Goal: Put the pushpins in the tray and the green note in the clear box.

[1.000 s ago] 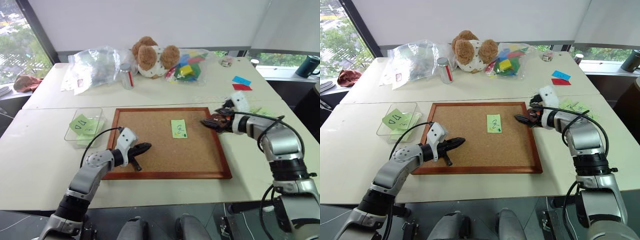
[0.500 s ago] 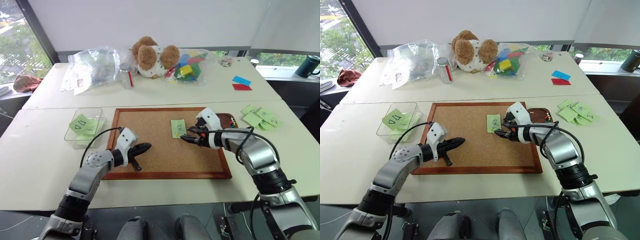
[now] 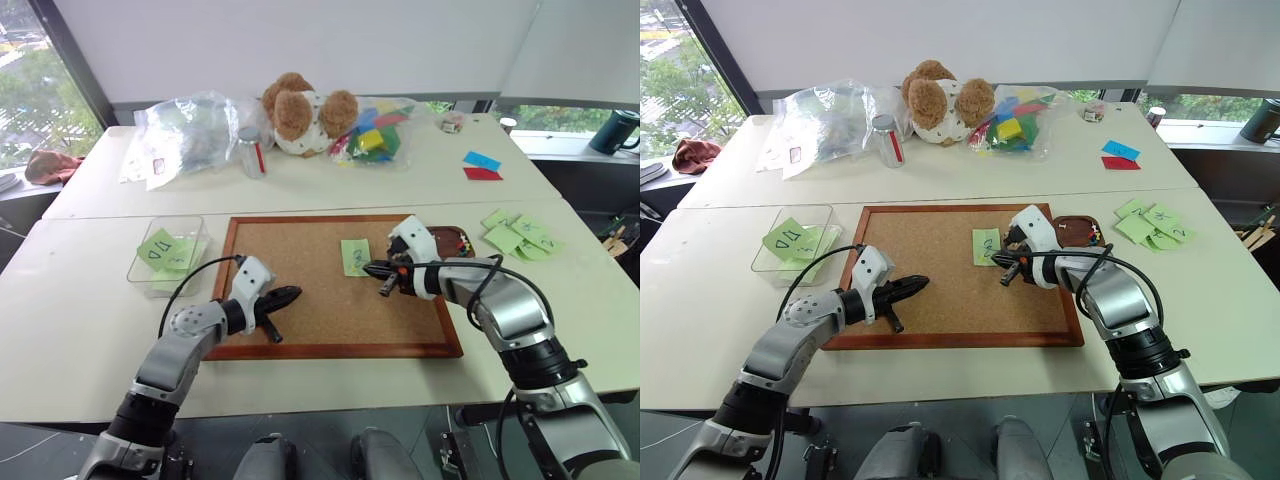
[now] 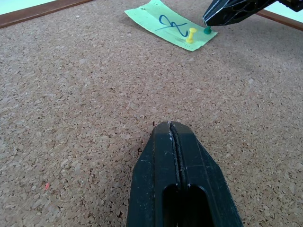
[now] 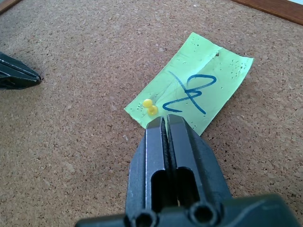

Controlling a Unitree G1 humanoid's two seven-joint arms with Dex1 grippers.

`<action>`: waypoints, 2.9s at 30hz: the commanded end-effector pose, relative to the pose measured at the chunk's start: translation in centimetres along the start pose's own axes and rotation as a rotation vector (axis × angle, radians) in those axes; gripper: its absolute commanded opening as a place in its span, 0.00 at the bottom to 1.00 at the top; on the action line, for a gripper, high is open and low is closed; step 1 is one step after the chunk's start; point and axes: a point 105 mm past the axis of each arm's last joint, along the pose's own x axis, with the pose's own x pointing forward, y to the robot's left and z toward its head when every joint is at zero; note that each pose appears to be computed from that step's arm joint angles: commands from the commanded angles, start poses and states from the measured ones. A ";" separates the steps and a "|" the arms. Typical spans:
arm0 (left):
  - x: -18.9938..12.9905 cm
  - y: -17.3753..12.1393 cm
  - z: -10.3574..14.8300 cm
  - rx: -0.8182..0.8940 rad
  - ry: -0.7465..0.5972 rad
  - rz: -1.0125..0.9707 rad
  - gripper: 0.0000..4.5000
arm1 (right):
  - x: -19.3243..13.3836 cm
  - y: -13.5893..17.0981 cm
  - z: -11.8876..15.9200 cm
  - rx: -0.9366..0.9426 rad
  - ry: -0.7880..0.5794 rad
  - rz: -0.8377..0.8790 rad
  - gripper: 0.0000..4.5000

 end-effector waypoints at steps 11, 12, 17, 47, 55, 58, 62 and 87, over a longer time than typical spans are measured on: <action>-0.5 -0.1 -3.2 -0.056 0.114 0.010 0.00 | -3.5 -0.7 5.3 -0.041 -0.133 -0.029 0.01; -0.4 -0.1 -3.2 -0.056 0.114 0.008 0.00 | -3.4 -0.5 5.0 -0.040 -0.128 -0.023 0.01; -0.3 -0.1 -3.2 -0.056 0.114 0.006 0.00 | -2.4 0.1 3.1 -0.013 -0.089 0.002 0.13; -0.6 -0.1 -3.3 -0.057 0.117 0.014 0.00 | -0.7 -0.5 1.7 -0.009 -0.068 -0.011 0.01; -0.4 -0.3 -3.6 -0.063 0.135 0.001 0.00 | -3.0 -1.9 4.0 -0.005 -0.130 -0.068 0.01; -0.4 -0.5 -3.8 -0.066 0.141 -0.005 0.00 | -3.8 -2.8 4.4 -0.001 -0.141 -0.104 0.01; -0.4 -0.5 -3.8 -0.068 0.142 -0.008 0.00 | -5.6 -6.9 3.7 0.042 -0.130 -0.264 0.01; -0.7 -0.1 -3.6 -0.065 0.134 0.007 0.00 | -6.6 -13.2 -2.6 0.182 0.000 -0.479 0.83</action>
